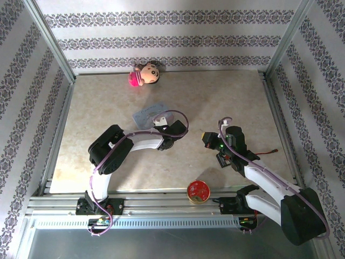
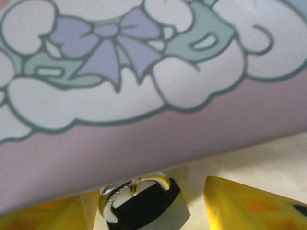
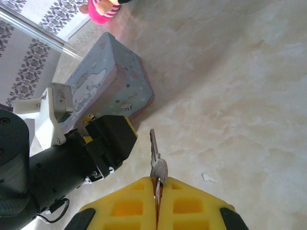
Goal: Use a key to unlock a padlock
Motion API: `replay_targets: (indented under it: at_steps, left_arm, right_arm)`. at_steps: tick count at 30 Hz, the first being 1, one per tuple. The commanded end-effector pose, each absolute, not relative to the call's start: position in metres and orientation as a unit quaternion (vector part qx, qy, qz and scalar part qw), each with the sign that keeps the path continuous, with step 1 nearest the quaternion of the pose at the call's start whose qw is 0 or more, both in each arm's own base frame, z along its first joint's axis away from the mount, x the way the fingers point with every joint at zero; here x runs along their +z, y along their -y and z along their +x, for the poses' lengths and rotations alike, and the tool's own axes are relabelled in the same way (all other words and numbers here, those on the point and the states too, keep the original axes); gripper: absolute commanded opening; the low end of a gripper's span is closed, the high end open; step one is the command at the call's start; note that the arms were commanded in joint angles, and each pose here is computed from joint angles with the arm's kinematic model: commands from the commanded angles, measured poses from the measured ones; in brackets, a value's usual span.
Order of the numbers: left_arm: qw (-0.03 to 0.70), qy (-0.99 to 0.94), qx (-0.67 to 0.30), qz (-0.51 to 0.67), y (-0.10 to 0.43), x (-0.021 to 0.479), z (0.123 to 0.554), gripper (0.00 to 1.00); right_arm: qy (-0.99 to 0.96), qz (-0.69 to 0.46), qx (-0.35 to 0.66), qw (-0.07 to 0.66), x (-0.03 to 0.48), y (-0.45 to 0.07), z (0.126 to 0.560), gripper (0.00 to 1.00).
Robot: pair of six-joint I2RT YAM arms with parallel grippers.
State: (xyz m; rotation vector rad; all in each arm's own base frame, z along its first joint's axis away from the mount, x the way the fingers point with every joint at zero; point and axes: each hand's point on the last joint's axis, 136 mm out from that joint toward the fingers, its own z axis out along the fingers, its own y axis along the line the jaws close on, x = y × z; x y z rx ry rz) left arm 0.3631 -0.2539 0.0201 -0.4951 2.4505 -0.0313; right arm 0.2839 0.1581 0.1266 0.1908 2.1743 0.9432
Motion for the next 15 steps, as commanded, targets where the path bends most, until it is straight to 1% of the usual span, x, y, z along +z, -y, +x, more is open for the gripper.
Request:
replay_targets:
  at_steps: [1,3,6,11,12,14,15]
  left_arm:
    - [0.342,-0.916,-0.02,-0.211,0.253,0.027,0.379,0.61]
    - [0.347,-0.91,-0.028,-0.223,0.252,0.028,0.382,0.58]
    - [0.349,-0.906,-0.027,-0.238,0.247,0.027,0.382,0.51]
    - [0.348,-0.902,-0.022,-0.254,0.243,0.024,0.379,0.43]
    - [0.348,-0.902,-0.022,-0.254,0.243,0.024,0.379,0.4]
    - [0.348,-0.903,-0.023,-0.252,0.243,0.025,0.38,0.32]
    - [0.347,-0.903,-0.024,-0.251,0.243,0.025,0.38,0.3]
  right_arm:
    - [-0.841,0.067,0.381,0.379,0.132,-0.161,0.288,0.0]
    - [-0.842,0.068,0.38,0.377,0.129,-0.161,0.287,0.0]
    - [-0.843,0.07,0.379,0.376,0.127,-0.16,0.287,0.0]
    - [-0.842,0.071,0.379,0.377,0.127,-0.16,0.286,0.0]
    - [-0.842,0.071,0.38,0.378,0.128,-0.16,0.286,0.0]
    - [-0.842,0.071,0.379,0.376,0.126,-0.16,0.286,0.0]
    - [-0.842,0.072,0.38,0.375,0.126,-0.16,0.286,0.0]
